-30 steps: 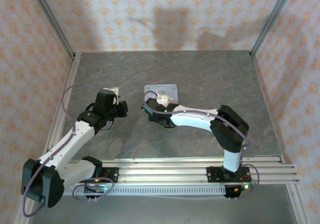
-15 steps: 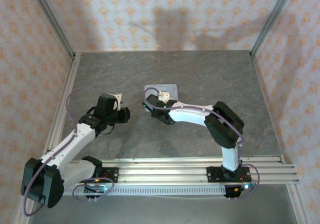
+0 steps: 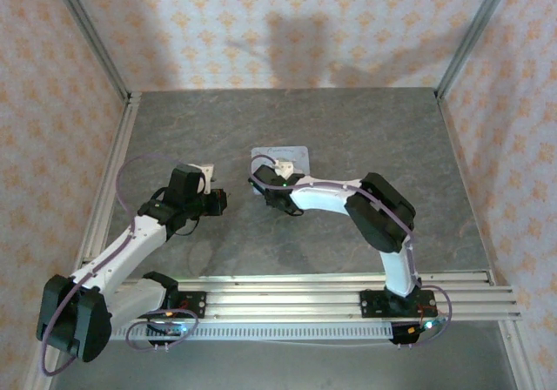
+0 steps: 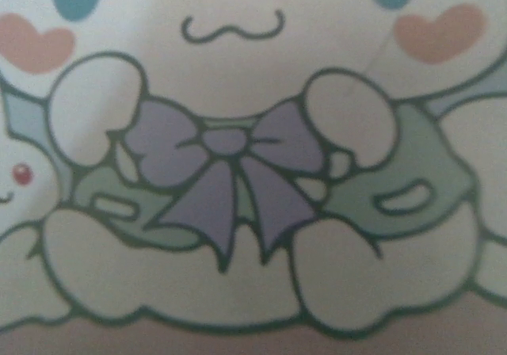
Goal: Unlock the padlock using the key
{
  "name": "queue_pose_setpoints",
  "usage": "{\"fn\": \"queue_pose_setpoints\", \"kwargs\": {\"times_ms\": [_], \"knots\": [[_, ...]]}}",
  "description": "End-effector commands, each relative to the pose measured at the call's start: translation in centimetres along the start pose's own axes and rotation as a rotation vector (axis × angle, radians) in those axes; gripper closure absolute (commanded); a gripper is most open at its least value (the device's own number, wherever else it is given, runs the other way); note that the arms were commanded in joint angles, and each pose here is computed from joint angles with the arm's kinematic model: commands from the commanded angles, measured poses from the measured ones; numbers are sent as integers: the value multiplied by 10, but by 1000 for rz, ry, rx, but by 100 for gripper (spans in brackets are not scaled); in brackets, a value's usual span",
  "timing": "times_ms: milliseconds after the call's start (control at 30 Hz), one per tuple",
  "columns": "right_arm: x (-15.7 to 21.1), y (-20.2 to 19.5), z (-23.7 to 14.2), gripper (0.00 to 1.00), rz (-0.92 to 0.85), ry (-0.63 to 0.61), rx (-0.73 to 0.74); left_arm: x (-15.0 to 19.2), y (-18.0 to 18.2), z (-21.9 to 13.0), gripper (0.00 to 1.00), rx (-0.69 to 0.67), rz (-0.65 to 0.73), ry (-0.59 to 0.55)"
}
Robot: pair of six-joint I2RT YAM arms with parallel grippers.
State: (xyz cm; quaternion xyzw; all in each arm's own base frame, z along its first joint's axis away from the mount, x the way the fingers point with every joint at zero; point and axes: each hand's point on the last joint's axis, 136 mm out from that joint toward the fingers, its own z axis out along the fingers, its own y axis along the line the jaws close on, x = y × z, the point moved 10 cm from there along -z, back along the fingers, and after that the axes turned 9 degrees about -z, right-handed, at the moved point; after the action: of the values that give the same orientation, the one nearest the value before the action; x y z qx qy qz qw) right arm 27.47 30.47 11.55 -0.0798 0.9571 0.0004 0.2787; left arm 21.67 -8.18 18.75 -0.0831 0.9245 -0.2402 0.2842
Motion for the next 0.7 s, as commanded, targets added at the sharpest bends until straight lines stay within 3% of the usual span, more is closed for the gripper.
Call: {"fn": "queue_pose_setpoints", "kwargs": {"times_ms": [0, 233, 467, 667], "knots": [[-11, 1, 1, 53, 1, -29, 2, 0, -1, -2, 100, 19, 30, -10], [-16, 1, 4, 57, 11, -46, -7, 0, 0, 1, 100, 19, 30, -2], [-18, 2, 3, 84, -38, -46, -62, 2, -1, 0, 100, 52, 33, -5], [-24, 3, -12, 93, -93, -58, -145, 7, -4, 1, 100, 92, 31, 5]]}}
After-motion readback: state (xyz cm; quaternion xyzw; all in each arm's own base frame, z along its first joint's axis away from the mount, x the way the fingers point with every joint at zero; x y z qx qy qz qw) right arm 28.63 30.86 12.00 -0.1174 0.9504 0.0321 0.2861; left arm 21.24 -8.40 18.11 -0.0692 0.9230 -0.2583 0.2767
